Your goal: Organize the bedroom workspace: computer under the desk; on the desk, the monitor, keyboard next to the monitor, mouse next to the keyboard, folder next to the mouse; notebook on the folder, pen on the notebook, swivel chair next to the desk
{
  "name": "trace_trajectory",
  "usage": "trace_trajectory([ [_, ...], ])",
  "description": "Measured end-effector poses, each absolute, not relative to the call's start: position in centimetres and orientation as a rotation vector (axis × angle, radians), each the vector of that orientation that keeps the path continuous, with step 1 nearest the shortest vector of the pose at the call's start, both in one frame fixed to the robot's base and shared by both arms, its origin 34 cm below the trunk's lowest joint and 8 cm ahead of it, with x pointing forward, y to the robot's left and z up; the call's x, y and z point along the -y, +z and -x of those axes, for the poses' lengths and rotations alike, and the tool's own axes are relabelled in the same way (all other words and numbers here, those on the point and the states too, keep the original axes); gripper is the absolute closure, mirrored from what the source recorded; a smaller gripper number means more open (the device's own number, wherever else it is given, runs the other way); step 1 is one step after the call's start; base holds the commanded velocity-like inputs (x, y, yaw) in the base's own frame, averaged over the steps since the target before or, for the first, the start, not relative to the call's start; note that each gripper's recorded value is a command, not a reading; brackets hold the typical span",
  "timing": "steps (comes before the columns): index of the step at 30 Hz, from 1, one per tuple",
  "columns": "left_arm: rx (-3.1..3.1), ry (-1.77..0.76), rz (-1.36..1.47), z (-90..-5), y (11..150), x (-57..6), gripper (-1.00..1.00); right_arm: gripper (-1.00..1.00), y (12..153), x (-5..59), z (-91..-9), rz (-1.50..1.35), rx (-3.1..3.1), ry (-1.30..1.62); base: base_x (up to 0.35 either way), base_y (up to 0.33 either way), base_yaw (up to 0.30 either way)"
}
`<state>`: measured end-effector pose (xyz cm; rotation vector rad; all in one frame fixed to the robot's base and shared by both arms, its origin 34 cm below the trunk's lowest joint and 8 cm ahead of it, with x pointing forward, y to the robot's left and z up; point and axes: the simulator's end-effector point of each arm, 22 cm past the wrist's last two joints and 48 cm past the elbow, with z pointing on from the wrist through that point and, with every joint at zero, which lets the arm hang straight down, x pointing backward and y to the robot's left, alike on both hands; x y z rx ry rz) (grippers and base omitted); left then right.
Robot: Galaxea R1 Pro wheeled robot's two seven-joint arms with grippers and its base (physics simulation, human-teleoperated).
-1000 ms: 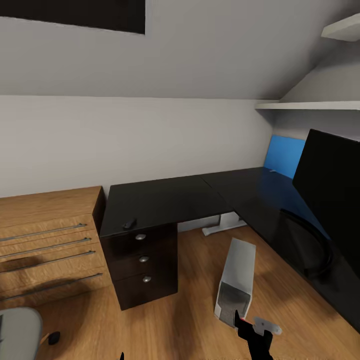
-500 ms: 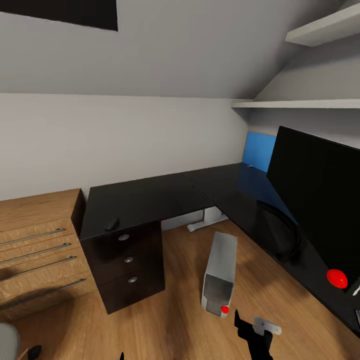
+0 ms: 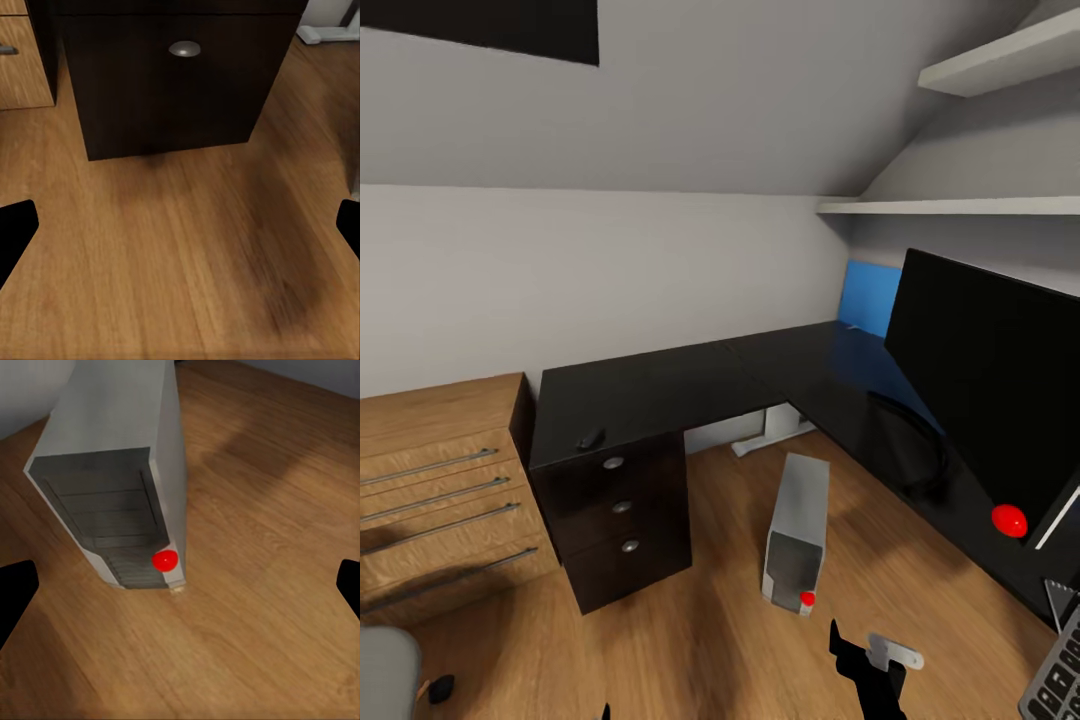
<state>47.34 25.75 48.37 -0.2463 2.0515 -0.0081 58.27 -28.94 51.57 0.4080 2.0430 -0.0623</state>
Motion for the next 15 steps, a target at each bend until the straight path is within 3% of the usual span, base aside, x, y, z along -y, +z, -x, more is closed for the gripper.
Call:
trace_trajectory([
  [15, -2.054, -0.003, 0.258, -47.27, 48.29, -25.76, -1.00, -1.00, 51.28, 29.19, -57.80, -0.409, -2.050, -0.067, -0.004, 0.002, -0.001],
])
